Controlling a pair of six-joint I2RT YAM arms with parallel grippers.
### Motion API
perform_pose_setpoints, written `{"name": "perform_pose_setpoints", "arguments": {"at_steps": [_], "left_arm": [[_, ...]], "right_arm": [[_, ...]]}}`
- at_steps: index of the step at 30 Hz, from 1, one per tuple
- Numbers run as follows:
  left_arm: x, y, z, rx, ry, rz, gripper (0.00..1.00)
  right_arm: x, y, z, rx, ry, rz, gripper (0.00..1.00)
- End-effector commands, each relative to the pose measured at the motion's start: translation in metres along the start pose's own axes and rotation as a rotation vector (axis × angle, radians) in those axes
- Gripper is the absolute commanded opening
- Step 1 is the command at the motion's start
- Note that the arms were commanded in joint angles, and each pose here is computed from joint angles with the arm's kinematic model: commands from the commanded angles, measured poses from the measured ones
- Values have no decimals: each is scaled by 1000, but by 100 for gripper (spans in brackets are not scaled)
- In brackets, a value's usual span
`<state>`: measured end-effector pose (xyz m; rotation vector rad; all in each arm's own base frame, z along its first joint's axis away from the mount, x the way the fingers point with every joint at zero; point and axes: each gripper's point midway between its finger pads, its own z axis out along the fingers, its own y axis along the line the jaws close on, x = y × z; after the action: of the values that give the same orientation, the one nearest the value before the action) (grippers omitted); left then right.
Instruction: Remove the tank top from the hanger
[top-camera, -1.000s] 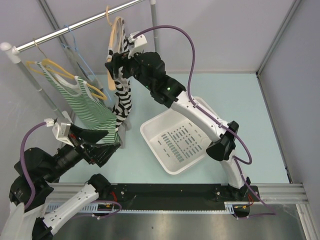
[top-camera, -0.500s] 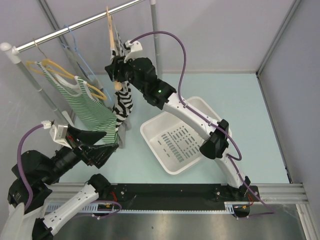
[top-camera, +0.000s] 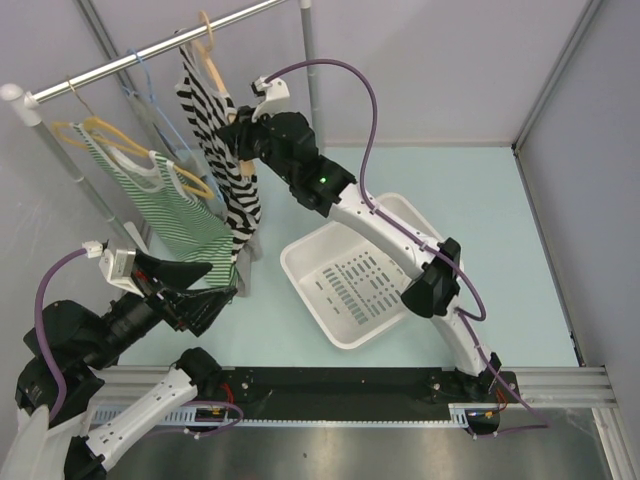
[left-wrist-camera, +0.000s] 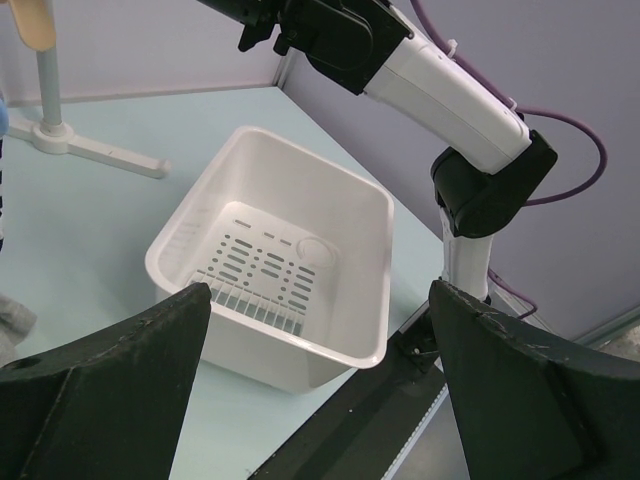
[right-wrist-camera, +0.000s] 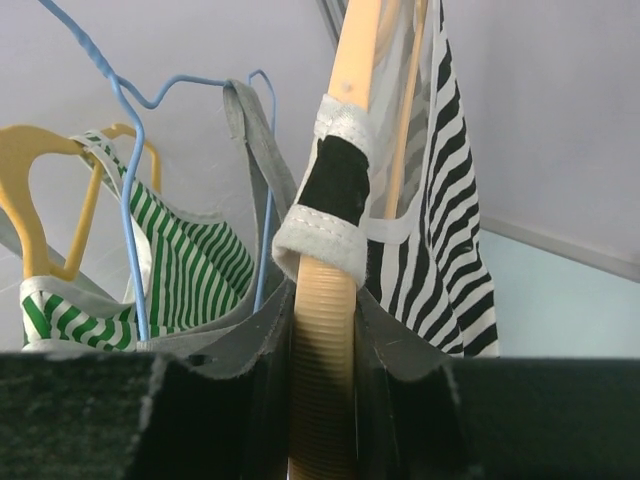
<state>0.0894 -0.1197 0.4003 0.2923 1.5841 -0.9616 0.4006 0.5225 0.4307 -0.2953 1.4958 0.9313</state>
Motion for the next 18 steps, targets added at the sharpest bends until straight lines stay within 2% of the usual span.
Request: {"name": "perform_pose_setpoints", "arguments": {"at_steps": [1,6,13,14,17,18], "left_arm": [[-5,-2,2,2,-2,15,96],[-4,-2,3,3,0,7,96],[-6,-5,2,13,-5,-4,96],[-7,-6,2,17,-6,-2,96],[-12,-9,3,26,-11,-2,96],[-15,-12,3,40,-15,0,96]], "right_arm": [[-109,36,-35,-66,-263,-5,0],[-151,45,-56,-73,-367,1,0],[-172,49,-77,-76,-394,34,0],[-157,46,-75,-71,-360,29,0],[-165,52,-95,-85,-372,41,0],[-146,47,-94,-77,-341,32,0]]}}
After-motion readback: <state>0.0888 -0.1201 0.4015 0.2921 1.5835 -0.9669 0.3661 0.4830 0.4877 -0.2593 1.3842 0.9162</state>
